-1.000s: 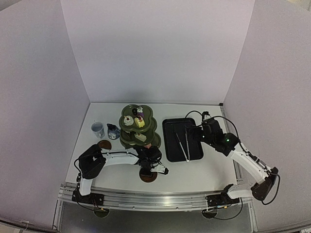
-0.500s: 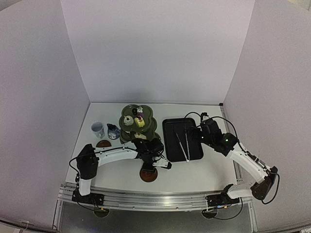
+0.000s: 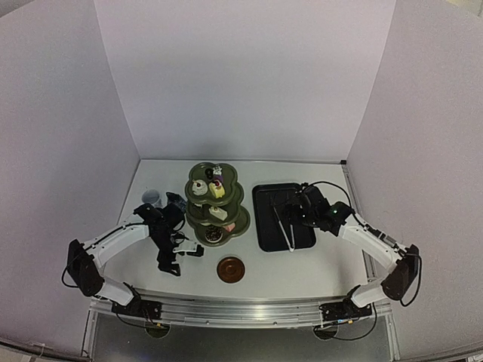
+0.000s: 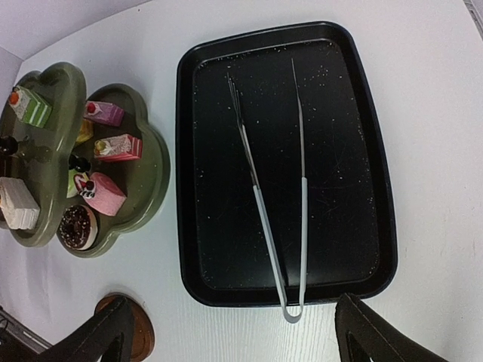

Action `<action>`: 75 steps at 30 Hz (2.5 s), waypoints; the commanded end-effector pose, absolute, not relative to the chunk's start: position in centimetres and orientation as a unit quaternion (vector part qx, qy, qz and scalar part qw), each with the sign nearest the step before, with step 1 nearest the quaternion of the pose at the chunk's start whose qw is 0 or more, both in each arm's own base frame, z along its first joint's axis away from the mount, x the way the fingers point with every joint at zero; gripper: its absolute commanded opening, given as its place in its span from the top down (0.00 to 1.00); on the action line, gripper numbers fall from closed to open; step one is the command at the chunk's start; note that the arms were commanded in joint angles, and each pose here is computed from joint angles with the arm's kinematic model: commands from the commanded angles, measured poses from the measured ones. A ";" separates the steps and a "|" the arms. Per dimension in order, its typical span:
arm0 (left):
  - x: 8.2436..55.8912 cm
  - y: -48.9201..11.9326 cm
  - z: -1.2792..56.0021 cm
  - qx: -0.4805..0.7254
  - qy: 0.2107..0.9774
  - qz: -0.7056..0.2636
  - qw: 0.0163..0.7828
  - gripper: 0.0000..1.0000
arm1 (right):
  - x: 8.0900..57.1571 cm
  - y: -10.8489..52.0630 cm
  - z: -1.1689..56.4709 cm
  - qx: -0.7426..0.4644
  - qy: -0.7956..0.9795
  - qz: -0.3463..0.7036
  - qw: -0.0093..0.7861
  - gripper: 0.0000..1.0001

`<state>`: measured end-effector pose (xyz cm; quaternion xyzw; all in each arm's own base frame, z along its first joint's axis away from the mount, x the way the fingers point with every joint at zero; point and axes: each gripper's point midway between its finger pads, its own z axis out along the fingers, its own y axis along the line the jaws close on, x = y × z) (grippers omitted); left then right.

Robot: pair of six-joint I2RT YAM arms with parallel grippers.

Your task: Serve the afternoon tea

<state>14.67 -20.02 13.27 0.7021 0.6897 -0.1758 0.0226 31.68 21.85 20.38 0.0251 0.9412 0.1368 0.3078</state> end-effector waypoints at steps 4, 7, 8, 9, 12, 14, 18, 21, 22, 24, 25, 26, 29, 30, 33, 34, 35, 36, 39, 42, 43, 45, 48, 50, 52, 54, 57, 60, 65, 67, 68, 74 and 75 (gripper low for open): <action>23.4 -12.6 10.9 0.587 0.792 -0.118 0.118 0.09 | 32.5 23.1 22.5 0.024 0.934 0.158 0.319 0.10; 28.3 -10.7 10.0 0.528 0.830 -0.123 0.135 0.12 | 32.5 23.4 22.3 0.019 0.936 0.160 0.314 0.10; 29.4 -10.4 9.4 0.520 0.836 -0.121 0.130 0.13 | 32.5 23.4 22.2 0.018 0.936 0.160 0.313 0.10; 30.5 -10.1 8.8 0.514 0.841 -0.116 0.124 0.15 | 32.5 23.4 22.2 0.017 0.936 0.160 0.312 0.10; 32.7 -9.9 7.0 0.516 0.842 -0.102 0.120 0.17 | 32.3 23.2 22.1 0.018 0.937 0.158 0.312 0.11; 33.5 -9.9 5.9 0.516 0.843 -0.103 0.110 0.20 | 32.2 22.9 22.1 0.021 0.936 0.157 0.314 0.11; 35.0 -9.2 3.8 0.513 0.850 -0.082 0.085 0.25 | 31.8 22.5 22.3 0.026 0.934 0.157 0.318 0.11; 35.3 -8.8 2.9 0.514 0.852 -0.074 0.072 0.27 | 31.6 22.1 22.4 0.029 0.934 0.156 0.321 0.11; 35.0 -8.8 2.8 0.513 0.852 -0.078 0.066 0.29 | 31.5 22.1 22.4 0.029 0.933 0.156 0.322 0.11; 34.3 -8.7 2.5 0.512 0.853 -0.083 0.058 0.31 | 31.5 21.9 22.4 0.030 0.933 0.156 0.323 0.11; 34.0 -8.6 2.4 0.515 0.851 -0.082 0.057 0.33 | 31.4 21.9 22.4 0.031 0.933 0.155 0.323 0.11; 33.3 -8.4 2.0 0.519 0.849 -0.081 0.050 0.33 | 31.5 21.9 22.4 0.031 0.933 0.154 0.324 0.11; 31.6 -7.7 0.6 0.527 0.846 -0.073 0.033 0.34 | 31.6 21.9 22.3 0.032 0.933 0.153 0.323 0.11; 31.1 -7.4 0.0 0.531 0.844 -0.066 0.027 0.35 | 31.6 21.9 22.3 0.033 0.934 0.151 0.323 0.11; 28.8 -7.6 -1.1 0.539 0.839 -0.070 0.004 0.46 | 31.9 22.0 22.4 0.036 0.933 0.150 0.324 0.11; 27.5 -8.1 -1.1 0.545 0.834 -0.082 -0.004 0.49 | 32.0 22.1 22.6 0.035 0.933 0.152 0.326 0.11; 25.9 -8.5 -0.9 0.552 0.828 -0.094 -0.009 0.49 | 32.0 22.2 22.7 0.033 0.932 0.153 0.328 0.11; 24.6 -9.1 -0.9 0.562 0.821 -0.099 -0.011 0.49 | 32.1 22.2 22.8 0.033 0.931 0.152 0.329 0.11; 19.7 -11.0 -0.8 0.610 0.785 -0.100 -0.025 0.49 | 32.1 22.1 23.0 0.033 0.930 0.152 0.333 0.11; 15.3 -13.2 -0.7 0.642 0.757 -0.113 -0.033 0.49 | 32.2 22.1 23.1 0.035 0.930 0.152 0.334 0.11; 14.7 -14.0 -0.6 0.645 0.755 -0.112 -0.025 0.48 | 32.2 22.1 23.1 0.034 0.930 0.151 0.334 0.11; 14.0 -15.3 -0.3 0.658 0.746 -0.105 -0.009 0.47 | 32.3 22.2 23.2 0.033 0.930 0.152 0.333 0.11; 13.4 -17.3 0.4 0.685 0.721 -0.105 -0.002 0.46 | 32.4 22.5 23.3 0.031 0.929 0.155 0.333 0.11; 13.0 -18.6 0.5 0.695 0.711 -0.105 -0.005 0.45 | 32.4 22.5 23.5 0.030 0.929 0.157 0.334 0.11; 12.8 -19.6 0.2 0.714 0.694 -0.095 -0.001 0.45 | 32.4 22.5 23.7 0.030 0.928 0.159 0.336 0.11; 12.7 -20.3 -0.4 0.729 0.679 -0.083 -0.002 0.44 | 32.2 22.3 23.9 0.033 0.927 0.161 0.337 0.11; 13.1 -21.0 -1.1 0.736 0.672 -0.081 0.000 0.44 | 31.9 22.1 24.1 0.037 0.926 0.164 0.339 0.12; 13.0 -20.9 -1.5 0.741 0.666 -0.080 -0.001 0.44 | 31.7 21.8 24.3 0.040 0.924 0.166 0.342 0.12; 12.7 -20.6 -1.1 0.742 0.665 -0.081 0.001 0.43 | 31.5 21.5 24.5 0.042 0.922 0.166 0.346 0.12; 13.1 -21.0 -0.9 0.742 0.665 -0.082 0.008 0.42 | 31.5 21.6 24.3 0.042 0.924 0.165 0.344 0.12; 13.2 -21.3 -0.8 0.743 0.663 -0.085 0.010 0.42 | 31.6 21.7 24.3 0.042 0.924 0.165 0.343 0.12; 14.5 -23.7 -0.6 0.749 0.655 -0.096 0.027 0.41 | 32.0 22.2 24.7 0.035 0.923 0.168 0.344 0.12; 14.8 -23.9 -0.7 0.750 0.654 -0.092 0.031 0.41 | 32.0 22.2 24.8 0.035 0.923 0.168 0.345 0.12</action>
